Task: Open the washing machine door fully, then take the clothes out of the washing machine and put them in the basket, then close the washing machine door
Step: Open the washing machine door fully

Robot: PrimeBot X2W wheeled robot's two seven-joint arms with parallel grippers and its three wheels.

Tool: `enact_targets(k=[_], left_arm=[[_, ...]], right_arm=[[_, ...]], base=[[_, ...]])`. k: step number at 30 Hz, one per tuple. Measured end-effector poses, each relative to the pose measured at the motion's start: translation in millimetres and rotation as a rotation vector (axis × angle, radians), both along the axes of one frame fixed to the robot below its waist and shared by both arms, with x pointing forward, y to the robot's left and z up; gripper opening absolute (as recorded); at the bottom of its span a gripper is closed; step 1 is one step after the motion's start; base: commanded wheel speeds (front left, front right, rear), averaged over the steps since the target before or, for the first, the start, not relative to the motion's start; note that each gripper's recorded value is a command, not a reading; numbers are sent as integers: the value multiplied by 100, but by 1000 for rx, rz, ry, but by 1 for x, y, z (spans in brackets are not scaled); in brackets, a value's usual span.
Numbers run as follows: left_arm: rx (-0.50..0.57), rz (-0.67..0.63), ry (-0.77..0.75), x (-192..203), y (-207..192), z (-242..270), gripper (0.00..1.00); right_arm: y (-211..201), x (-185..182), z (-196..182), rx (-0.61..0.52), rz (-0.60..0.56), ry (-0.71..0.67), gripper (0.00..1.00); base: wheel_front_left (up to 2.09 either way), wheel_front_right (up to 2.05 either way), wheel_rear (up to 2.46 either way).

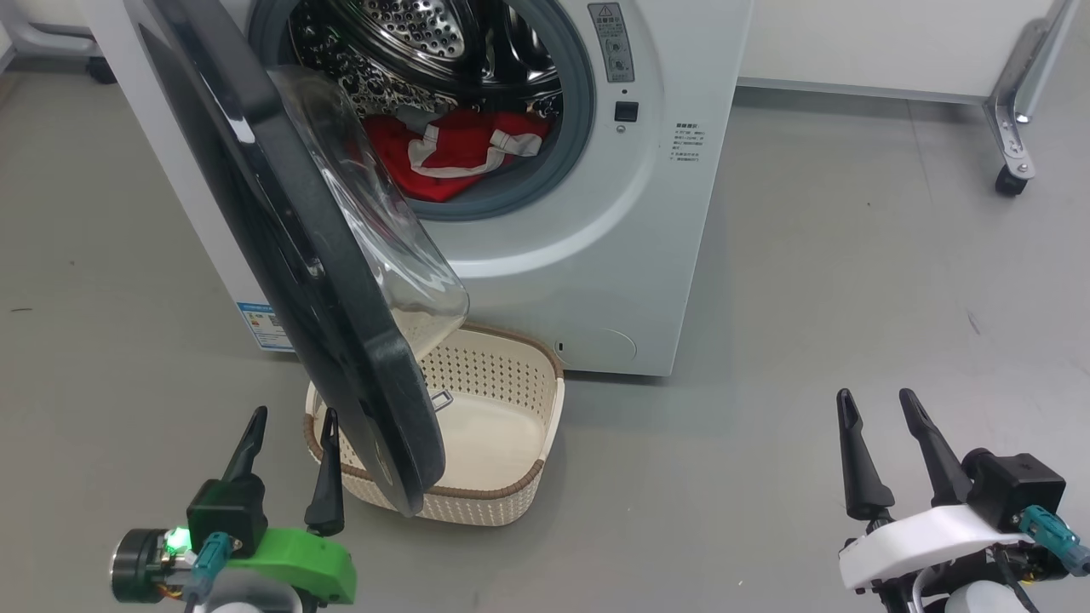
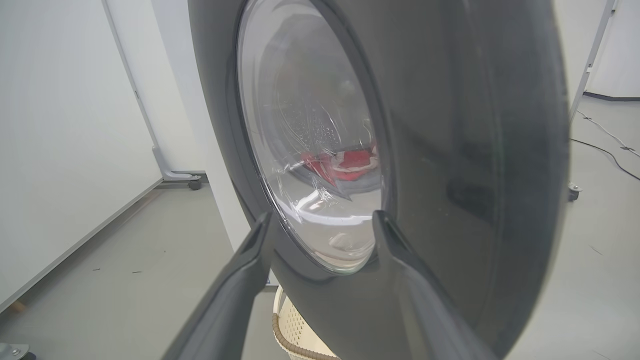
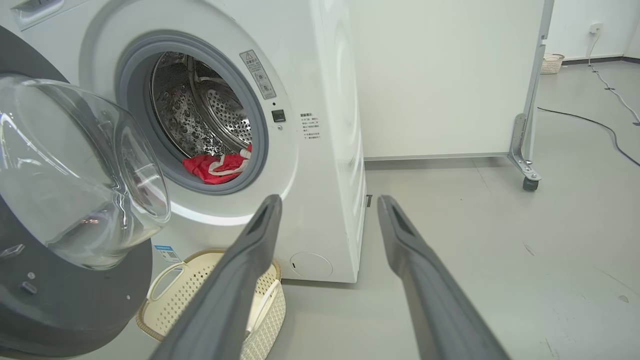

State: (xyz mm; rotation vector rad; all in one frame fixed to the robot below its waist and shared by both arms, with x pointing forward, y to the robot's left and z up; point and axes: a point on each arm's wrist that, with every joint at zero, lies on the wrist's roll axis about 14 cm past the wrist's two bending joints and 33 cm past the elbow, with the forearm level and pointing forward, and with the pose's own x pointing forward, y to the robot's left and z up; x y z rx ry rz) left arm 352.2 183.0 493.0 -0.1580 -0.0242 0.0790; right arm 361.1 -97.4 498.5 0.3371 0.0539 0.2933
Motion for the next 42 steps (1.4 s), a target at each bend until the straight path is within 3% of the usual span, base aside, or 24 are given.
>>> enact_targets(k=[20,21,23,42], left_arm=[[-1,5,-2,-1,1,0,100],[-2,5,-2,-1,1,1,91],[0,4,-3,-1,1,1,0],[3,39,-57,1,14,18,0]], right_arm=[[-1,-2,1,-19,-10,-14,100],[-1,-2,0,-20,-10,-11,100],[-2,-5,-3,-22,-10,-5,100],[2,-4,-1,-7,-5,-13,100]], base=[[0,0,0],[0,0,0],[0,0,0],[0,0,0]])
